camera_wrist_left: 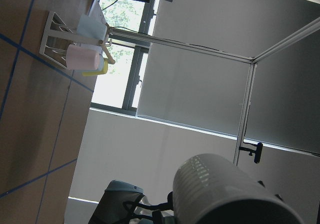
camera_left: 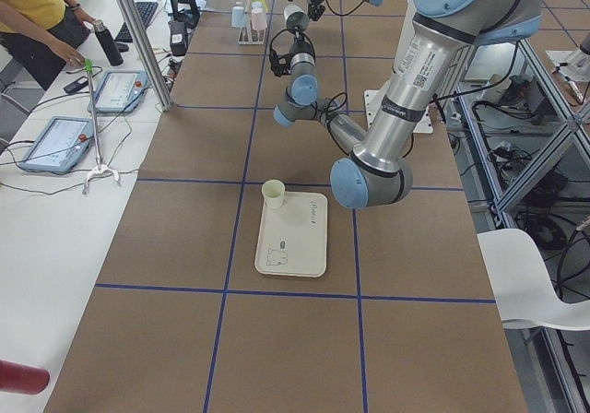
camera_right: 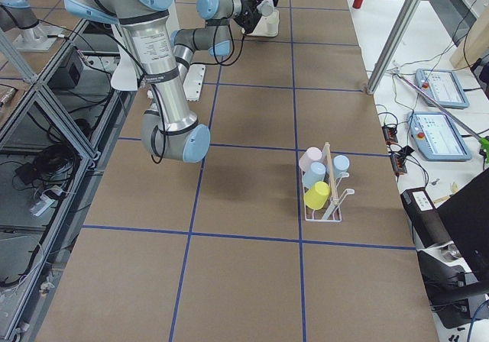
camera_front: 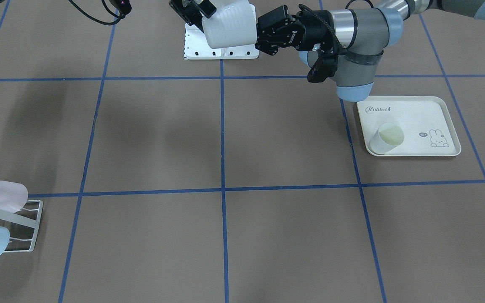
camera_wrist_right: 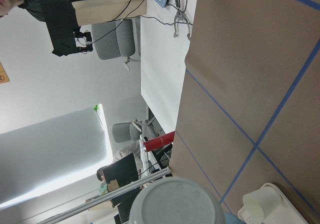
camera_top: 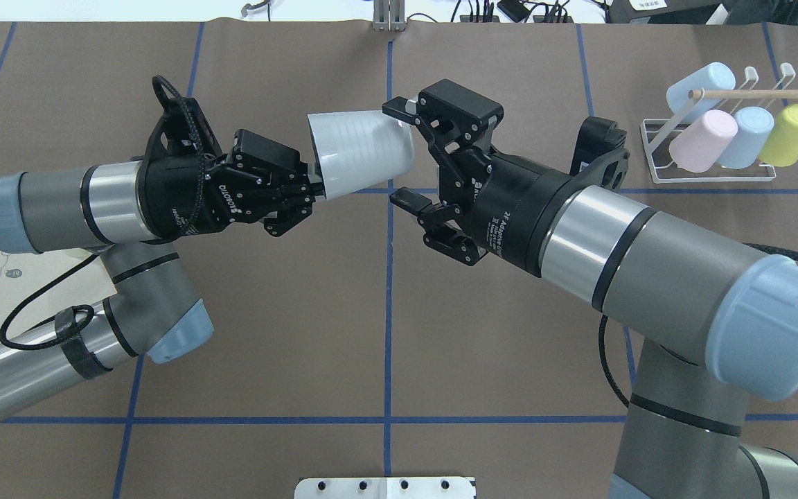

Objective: Transfer IKEA cup to right arm and place on rack

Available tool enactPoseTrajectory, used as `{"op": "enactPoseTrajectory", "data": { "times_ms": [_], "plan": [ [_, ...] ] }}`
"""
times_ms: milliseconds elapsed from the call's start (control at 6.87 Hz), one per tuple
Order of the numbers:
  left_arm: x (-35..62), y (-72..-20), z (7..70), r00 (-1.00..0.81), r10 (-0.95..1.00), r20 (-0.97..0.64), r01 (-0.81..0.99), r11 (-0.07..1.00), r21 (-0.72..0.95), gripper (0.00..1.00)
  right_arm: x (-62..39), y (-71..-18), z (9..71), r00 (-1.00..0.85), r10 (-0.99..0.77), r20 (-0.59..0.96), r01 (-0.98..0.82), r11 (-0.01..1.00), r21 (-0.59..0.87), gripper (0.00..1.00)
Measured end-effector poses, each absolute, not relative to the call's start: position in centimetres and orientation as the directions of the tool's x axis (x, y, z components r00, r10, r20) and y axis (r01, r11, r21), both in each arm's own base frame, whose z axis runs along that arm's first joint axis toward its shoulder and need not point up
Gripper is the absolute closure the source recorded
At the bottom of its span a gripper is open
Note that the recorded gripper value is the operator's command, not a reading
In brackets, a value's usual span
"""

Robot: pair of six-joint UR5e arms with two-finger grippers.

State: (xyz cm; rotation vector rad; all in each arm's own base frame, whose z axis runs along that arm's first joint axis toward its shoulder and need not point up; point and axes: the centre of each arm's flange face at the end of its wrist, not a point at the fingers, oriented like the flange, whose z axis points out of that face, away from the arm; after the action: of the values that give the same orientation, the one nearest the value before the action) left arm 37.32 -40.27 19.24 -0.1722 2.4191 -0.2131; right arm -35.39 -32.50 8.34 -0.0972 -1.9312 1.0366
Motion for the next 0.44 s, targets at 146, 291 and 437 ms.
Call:
{"op": "enactPoseTrajectory", "data": {
  "times_ms": [146, 291, 437],
  "plan": [
    [37.11, -40.06, 18.96, -0.755, -0.184, -0.63, -0.073, 0.977, -0.198, 1.0, -35.45, -32.53, 8.35, -0.58, 0.446, 0.682, -0.323, 0.643, -0.695, 0.0],
    [37.0, -39.92, 18.79, -0.756, -0.193, -0.626, -0.082, 0.976, -0.202, 1.0, -35.46, -32.53, 8.35, -0.58, 0.446, 0.682, -0.322, 0.643, -0.695, 0.0],
    [36.97, -39.82, 18.8, -0.756, -0.199, -0.624, -0.087, 0.975, -0.205, 1.0, -35.46, -32.53, 8.34, -0.581, 0.446, 0.681, -0.322, 0.643, -0.695, 0.01]
  ]
}}
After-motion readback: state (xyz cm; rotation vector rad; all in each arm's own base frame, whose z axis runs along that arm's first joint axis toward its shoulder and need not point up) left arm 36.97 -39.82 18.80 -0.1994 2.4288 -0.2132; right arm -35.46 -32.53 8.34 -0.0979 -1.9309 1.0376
